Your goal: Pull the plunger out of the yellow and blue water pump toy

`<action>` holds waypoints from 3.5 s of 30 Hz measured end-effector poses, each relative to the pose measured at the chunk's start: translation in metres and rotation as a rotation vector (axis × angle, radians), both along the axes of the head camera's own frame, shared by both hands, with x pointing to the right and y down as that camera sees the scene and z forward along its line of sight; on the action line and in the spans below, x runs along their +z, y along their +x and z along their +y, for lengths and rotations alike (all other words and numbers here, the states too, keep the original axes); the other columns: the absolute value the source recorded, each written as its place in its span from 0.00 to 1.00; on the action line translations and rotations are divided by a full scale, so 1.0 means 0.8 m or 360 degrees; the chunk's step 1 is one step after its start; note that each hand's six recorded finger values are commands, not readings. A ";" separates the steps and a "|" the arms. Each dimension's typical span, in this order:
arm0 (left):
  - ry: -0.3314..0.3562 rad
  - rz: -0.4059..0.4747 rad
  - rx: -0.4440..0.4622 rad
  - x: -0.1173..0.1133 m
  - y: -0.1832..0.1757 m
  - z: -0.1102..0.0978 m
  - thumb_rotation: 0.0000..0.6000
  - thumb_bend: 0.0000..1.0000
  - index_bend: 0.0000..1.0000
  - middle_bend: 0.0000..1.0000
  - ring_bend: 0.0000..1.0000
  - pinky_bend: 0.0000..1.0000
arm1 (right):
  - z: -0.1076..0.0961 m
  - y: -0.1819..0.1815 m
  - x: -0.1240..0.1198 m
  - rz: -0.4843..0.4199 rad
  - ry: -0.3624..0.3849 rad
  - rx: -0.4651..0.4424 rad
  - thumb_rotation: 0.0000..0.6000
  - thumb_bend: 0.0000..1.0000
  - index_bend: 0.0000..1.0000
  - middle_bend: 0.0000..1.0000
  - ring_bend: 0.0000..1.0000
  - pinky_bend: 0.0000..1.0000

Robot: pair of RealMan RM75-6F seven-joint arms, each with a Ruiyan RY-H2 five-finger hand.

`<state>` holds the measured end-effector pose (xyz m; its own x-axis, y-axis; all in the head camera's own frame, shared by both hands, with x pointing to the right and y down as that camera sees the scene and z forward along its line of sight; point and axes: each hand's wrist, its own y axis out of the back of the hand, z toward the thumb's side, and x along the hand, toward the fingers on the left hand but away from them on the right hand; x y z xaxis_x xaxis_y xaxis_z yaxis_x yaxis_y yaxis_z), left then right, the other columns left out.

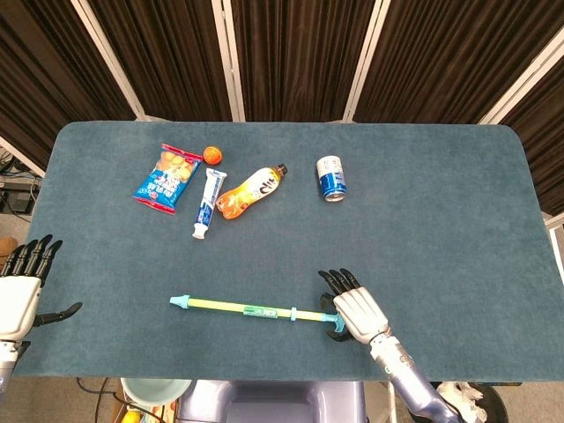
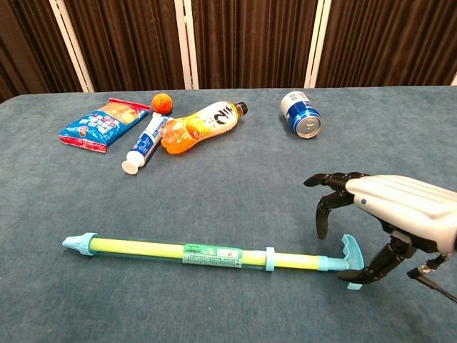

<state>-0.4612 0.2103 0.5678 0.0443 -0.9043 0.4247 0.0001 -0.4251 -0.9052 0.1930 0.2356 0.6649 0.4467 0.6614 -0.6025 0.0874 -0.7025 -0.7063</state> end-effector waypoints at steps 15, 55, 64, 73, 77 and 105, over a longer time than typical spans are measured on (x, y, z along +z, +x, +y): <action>-0.0005 0.0006 0.0001 0.002 0.001 -0.002 1.00 0.00 0.00 0.00 0.00 0.07 | 0.005 -0.003 0.026 0.0074 0.0000 0.0011 1.00 0.28 0.48 0.08 0.01 0.00; -0.0012 0.0006 0.0008 0.003 0.002 -0.001 1.00 0.02 0.02 0.00 0.00 0.07 | 0.011 0.009 0.040 0.0156 -0.0002 0.0038 1.00 0.59 0.65 0.13 0.02 0.00; -0.0052 0.0024 -0.0023 0.008 0.003 -0.006 1.00 0.09 0.17 0.02 0.00 0.08 | -0.010 0.000 0.011 0.0111 0.0088 0.0029 1.00 0.59 0.67 0.14 0.02 0.00; -0.0078 0.0035 0.0006 0.013 0.021 -0.020 1.00 0.12 0.26 0.06 0.00 0.09 | -0.039 -0.007 -0.013 0.0123 0.0182 0.0029 1.00 0.59 0.68 0.15 0.02 0.00; -0.0088 0.0024 0.0055 0.017 0.036 -0.024 1.00 0.13 0.30 0.08 0.00 0.09 | -0.053 -0.010 -0.021 0.0118 0.0216 0.0048 1.00 0.60 0.68 0.15 0.02 0.00; -0.0315 0.0031 0.0347 0.129 0.217 -0.056 1.00 0.17 0.42 0.09 0.00 0.09 | -0.107 -0.002 -0.056 0.0136 0.0343 0.0177 1.00 0.60 0.68 0.15 0.02 0.00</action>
